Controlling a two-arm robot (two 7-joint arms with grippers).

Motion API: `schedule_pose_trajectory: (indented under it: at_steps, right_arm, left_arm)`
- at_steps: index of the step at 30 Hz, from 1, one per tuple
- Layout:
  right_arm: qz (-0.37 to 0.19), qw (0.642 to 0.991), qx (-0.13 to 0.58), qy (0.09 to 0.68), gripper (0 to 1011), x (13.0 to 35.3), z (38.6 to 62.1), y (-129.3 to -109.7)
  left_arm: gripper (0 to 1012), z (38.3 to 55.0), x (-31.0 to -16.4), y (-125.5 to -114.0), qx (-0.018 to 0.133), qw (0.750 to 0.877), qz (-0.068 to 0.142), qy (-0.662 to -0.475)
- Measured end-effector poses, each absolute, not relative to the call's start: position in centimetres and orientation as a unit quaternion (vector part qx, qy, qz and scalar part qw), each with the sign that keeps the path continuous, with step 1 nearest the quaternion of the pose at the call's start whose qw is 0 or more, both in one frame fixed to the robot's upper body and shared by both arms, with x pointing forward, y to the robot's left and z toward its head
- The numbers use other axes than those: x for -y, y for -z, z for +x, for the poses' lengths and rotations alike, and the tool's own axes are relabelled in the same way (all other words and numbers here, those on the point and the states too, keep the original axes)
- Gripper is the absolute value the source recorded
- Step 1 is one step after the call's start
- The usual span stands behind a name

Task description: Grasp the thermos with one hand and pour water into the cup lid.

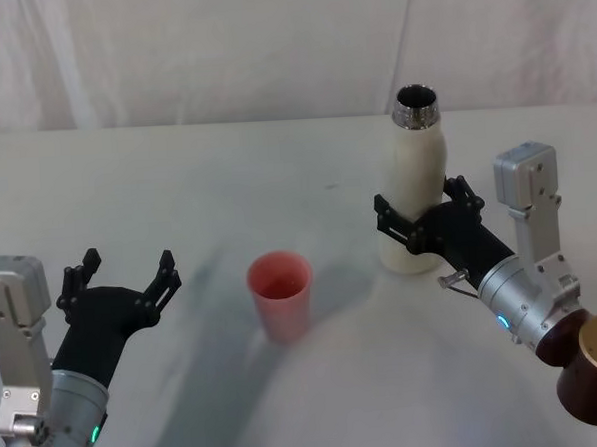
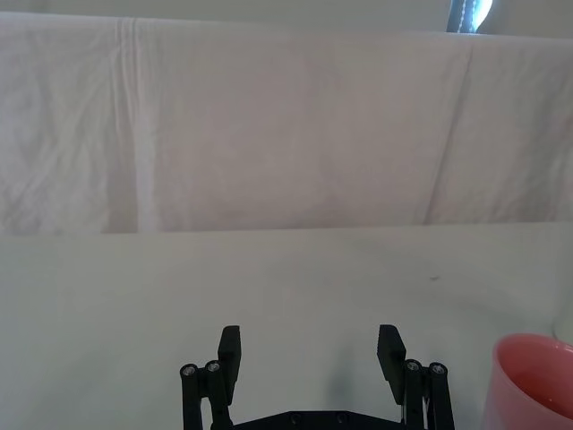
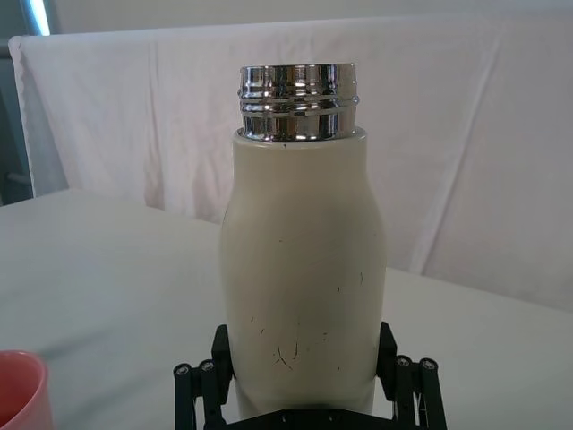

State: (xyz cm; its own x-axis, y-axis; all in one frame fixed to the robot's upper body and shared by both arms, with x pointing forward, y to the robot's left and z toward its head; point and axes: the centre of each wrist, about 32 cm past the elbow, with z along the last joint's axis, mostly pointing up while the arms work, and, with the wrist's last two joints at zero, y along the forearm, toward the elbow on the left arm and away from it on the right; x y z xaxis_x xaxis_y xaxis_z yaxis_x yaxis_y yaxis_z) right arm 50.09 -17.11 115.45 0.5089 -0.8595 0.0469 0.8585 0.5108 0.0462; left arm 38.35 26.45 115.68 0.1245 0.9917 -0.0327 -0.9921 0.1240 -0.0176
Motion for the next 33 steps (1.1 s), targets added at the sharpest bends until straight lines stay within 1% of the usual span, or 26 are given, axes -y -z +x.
schedule_pose_trajectory:
  at_steps: [33]
  right_arm:
    - [0.012,0.861,0.020,0.507,950,17.26,50.21,-114.54]
  left_arm:
    - [1001,38.35,-26.45,-115.68,-0.006,0.750,-0.017,-0.662]
